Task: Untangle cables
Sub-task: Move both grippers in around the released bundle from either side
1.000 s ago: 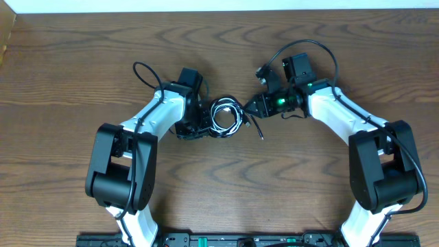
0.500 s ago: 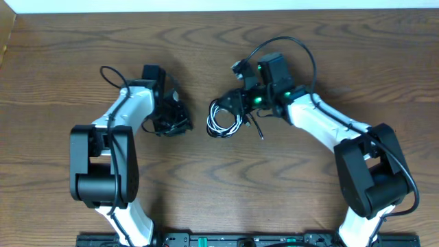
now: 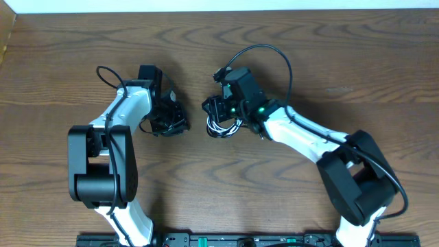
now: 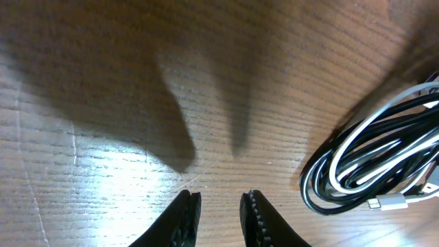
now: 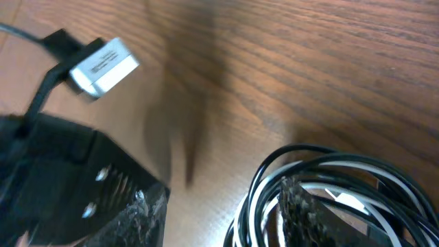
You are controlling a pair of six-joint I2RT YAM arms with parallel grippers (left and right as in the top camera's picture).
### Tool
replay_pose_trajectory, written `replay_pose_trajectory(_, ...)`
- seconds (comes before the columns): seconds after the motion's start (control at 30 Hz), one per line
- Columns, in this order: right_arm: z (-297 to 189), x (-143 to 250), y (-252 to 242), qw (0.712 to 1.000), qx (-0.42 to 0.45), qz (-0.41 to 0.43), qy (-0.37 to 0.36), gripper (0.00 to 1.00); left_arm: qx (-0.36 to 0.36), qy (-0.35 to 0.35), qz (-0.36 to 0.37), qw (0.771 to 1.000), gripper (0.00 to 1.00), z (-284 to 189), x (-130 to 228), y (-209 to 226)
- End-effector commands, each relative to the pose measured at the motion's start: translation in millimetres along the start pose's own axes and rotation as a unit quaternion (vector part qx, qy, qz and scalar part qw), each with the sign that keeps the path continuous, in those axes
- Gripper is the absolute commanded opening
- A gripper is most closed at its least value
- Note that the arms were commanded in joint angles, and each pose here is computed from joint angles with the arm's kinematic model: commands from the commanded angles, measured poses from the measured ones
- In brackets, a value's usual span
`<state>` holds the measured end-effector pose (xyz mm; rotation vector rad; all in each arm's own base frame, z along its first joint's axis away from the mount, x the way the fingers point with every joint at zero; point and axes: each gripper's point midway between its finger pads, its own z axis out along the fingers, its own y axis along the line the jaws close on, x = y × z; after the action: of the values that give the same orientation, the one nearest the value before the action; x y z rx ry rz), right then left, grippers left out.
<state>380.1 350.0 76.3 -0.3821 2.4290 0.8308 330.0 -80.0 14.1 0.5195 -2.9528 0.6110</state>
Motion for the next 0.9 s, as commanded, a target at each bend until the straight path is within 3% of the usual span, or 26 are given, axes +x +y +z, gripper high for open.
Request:
replay_pose_trajectory(0.0, 19.7, 10.7, -22.9, 0.998, 0.044, 0.039, 0.0, 0.49, -0.006, -0.004, 0.006, 1.0, 0.25, -5.1, 2.2, 0.8)
replay_pose_trajectory(0.3, 33.6, 3.8, -23.4, 0.997, 0.03, 0.065, -0.026, 0.49, -0.008, 0.002, 0.003, 1.0, 0.25, -5.0, 5.1, 2.0)
replay_pose_trajectory(0.57, 34.6, -1.8, -28.1, 0.996, 0.042, 0.073, -0.043, 0.41, -0.008, 0.001, 0.003, 1.0, 0.25, -5.0, 4.9, 1.9)
replay_pose_trajectory(0.87, 59.4, 17.3, -37.2, 0.991, 0.029, 0.128, -0.028, 0.37, -0.008, 0.002, 0.003, 1.0, 0.25, -5.0, 5.1, 1.9)
